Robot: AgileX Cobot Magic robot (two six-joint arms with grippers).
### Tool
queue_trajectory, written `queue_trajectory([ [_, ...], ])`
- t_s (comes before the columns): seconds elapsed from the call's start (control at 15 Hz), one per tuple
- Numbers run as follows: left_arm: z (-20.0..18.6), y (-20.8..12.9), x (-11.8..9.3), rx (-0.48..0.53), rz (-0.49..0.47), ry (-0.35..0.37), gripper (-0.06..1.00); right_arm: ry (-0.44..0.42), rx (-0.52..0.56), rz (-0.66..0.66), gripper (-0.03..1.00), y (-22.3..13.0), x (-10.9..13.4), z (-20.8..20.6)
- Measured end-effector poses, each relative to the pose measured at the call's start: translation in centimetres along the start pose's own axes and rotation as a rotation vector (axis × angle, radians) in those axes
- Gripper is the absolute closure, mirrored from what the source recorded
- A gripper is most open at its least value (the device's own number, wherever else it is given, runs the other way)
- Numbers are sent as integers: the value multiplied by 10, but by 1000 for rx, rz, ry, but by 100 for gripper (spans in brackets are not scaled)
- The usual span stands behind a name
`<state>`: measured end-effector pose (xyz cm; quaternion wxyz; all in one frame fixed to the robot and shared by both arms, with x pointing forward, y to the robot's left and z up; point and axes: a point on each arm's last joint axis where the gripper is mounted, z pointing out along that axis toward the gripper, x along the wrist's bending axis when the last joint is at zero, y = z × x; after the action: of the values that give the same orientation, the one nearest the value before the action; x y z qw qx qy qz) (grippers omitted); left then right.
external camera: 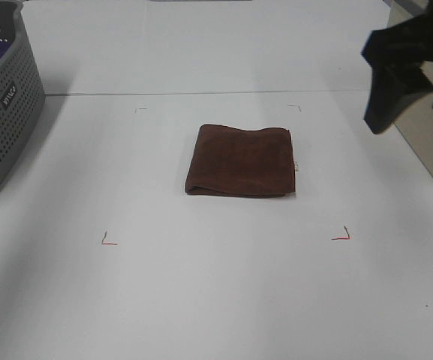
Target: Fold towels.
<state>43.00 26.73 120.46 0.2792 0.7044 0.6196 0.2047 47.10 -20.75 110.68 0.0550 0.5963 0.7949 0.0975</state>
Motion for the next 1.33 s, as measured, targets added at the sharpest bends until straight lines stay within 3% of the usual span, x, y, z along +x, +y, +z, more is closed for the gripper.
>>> queue_trajectory([
  [0.07,-5,-15,1,3,-1,0,19,-1,-5,0,21,-12,-1,-3],
  [0.27,-23,-105,4,-10,0,0,19,1,-39,-1,21,-85,-8,-10],
  [0.33,-24,-156,6,-38,10,-1,19,4,-82,-1,21,-137,-12,-5],
  [0.6,-8,-228,10,-88,42,-2,19,-27,-295,-8,21,-212,-23,-1],
  [0.8,-16,-243,10,-233,47,-15,19,-36,-531,-7,21,-257,-30,-2],
  [0.93,-16,-243,8,-265,69,-28,19,-36,-655,-33,21,-276,-31,-4],
  [1.33,-5,-239,3,-318,115,-81,19,-52,-753,-102,21,-270,-30,-3],
])
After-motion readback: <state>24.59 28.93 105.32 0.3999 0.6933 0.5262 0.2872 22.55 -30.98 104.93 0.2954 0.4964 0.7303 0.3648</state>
